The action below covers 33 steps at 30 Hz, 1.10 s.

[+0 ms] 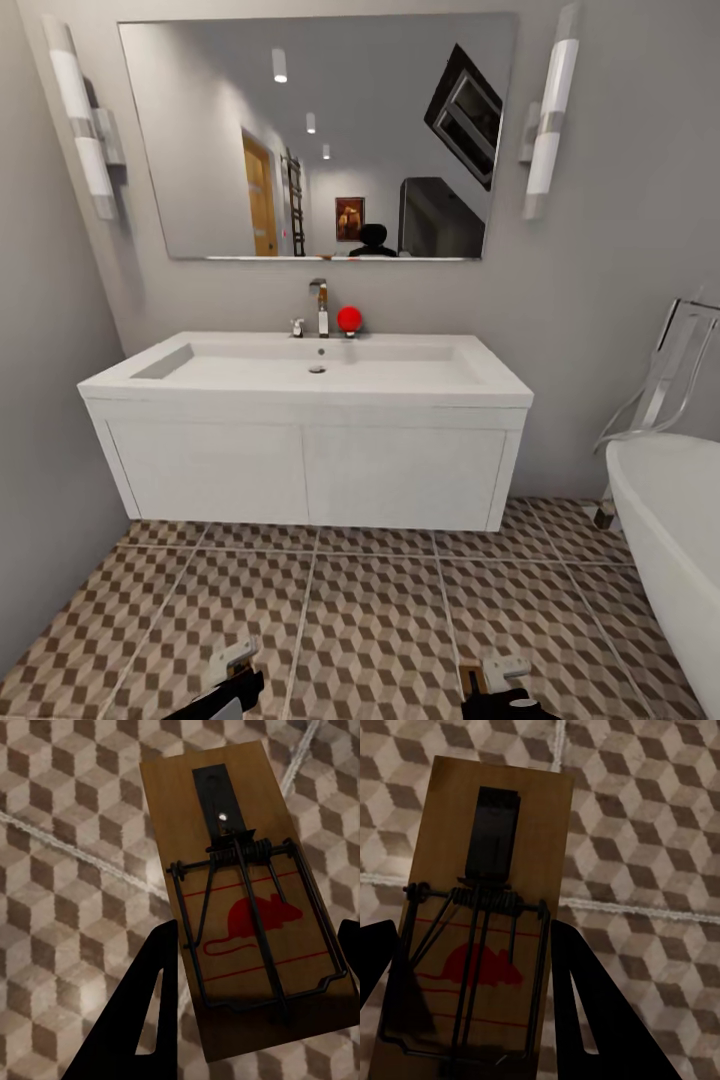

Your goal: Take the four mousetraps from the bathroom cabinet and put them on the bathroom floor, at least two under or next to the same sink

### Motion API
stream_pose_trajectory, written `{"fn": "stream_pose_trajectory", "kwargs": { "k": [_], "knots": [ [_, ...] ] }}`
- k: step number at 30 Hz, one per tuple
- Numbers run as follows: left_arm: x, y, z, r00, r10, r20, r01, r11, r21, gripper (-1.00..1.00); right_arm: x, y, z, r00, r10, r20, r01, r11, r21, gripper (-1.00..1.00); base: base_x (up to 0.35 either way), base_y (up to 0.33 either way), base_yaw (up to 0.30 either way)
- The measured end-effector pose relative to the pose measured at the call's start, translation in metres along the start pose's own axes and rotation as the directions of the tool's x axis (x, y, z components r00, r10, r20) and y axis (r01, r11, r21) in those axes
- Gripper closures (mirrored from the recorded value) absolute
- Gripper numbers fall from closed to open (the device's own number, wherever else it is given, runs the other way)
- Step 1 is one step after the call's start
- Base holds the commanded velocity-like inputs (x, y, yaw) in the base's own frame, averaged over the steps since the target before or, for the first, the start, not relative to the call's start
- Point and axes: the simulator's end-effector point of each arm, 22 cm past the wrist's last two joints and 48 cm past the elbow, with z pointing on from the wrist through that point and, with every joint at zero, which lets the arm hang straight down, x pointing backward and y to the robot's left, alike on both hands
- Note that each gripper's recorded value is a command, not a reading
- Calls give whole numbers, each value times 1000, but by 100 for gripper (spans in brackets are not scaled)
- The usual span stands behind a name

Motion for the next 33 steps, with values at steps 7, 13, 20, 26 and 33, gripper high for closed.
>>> {"fn": "stream_pose_trajectory", "kwargs": {
  "k": [7, 13, 20, 26, 33],
  "knots": [
    [5, 2, 11, 1000, -8, 26, 8, 1000, -1, 100, 10, 2, 11, 1000, -1, 1, 1, 1000, 0, 100, 0, 0, 0],
    [5, 6, 20, 997, -20, 68, 20, 1000, -4, 100, 19, 4, 21, 1000, -1, 1, 1, 1000, -1, 100, 0, 0, 0],
    [15, 8, 31, 997, -22, 76, 22, 1000, -6, 100, 29, 5, 33, 1000, -2, 1, 2, 1000, 0, 100, 0, 0, 0],
    [24, 10, 41, 997, -22, 77, 23, 1000, -6, 100, 38, 7, 43, 1000, -2, 1, 2, 1000, 0, 100, 0, 0, 0],
    [24, 10, 41, 997, -23, 78, 23, 1000, -4, 100, 38, 7, 43, 1000, -2, 2, 2, 1000, -1, 100, 0, 0, 0]
  ]
}}
